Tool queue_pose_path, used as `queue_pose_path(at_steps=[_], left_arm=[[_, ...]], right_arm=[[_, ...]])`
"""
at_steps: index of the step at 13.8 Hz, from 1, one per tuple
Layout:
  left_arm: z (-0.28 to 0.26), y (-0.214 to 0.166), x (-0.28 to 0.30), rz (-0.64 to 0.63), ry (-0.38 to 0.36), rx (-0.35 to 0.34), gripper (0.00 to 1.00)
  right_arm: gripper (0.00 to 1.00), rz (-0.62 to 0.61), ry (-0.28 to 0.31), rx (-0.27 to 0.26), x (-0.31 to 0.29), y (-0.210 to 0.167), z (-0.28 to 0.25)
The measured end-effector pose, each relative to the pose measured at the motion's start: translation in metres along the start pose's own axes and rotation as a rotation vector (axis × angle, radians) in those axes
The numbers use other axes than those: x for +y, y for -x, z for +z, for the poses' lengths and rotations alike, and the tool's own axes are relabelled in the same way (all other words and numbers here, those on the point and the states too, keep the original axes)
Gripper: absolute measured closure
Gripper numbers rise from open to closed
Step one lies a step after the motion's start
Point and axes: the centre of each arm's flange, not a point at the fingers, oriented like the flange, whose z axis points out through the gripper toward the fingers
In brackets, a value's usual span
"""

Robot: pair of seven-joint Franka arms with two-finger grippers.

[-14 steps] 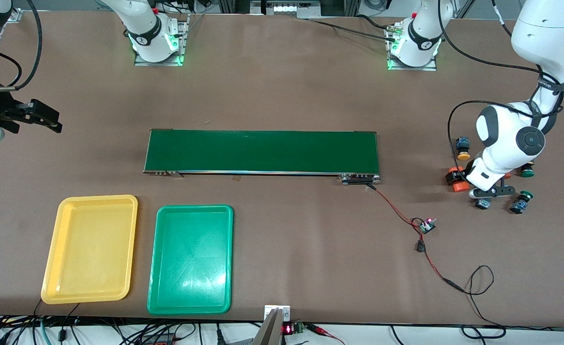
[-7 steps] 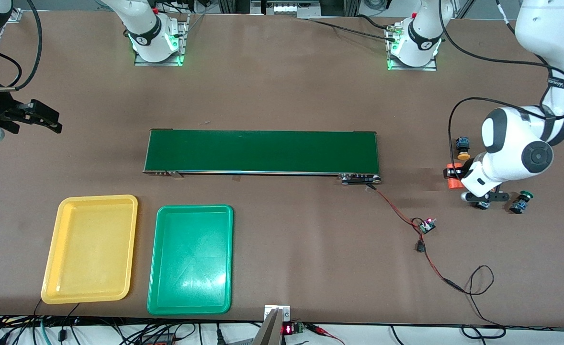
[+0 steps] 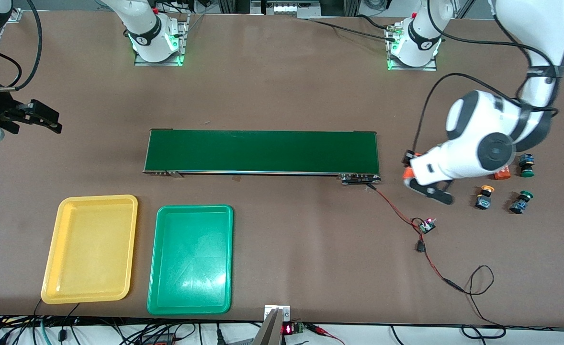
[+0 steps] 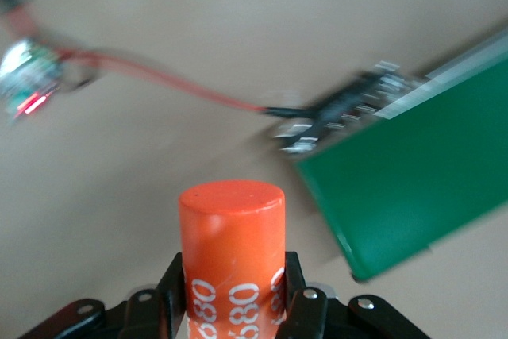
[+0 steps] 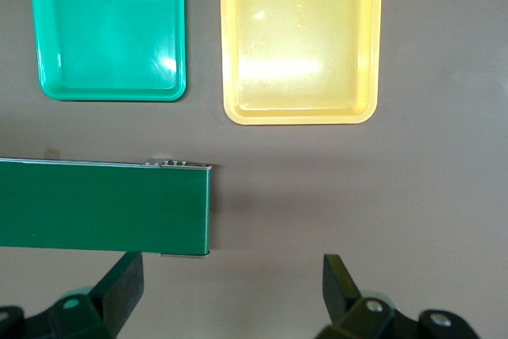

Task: Sort buttons by color to trays
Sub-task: 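Carry the battery with the left gripper onto the green belt, release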

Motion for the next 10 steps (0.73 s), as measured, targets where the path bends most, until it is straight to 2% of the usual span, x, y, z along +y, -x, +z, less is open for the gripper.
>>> queue_pose_path(at_steps=[3,7,10], left_arm=[[0.011,-0.022,0.064,0.326,0.03,-0.005,0.5],[0.025,-0.041,0.132,0.587,0.037,0.055,0.5],[0.065,-0.043,0.154,0.808,0.013,0.12,0.5]], right_arm=[[0.0,0.0,0.0,0.002,0.0,0.0,-0.001],[0.0,0.0,0.0,0.004,0.0,0.001,-0.002],[0.0,-0.001,0.0,0.006,0.0,0.001,-0.002]])
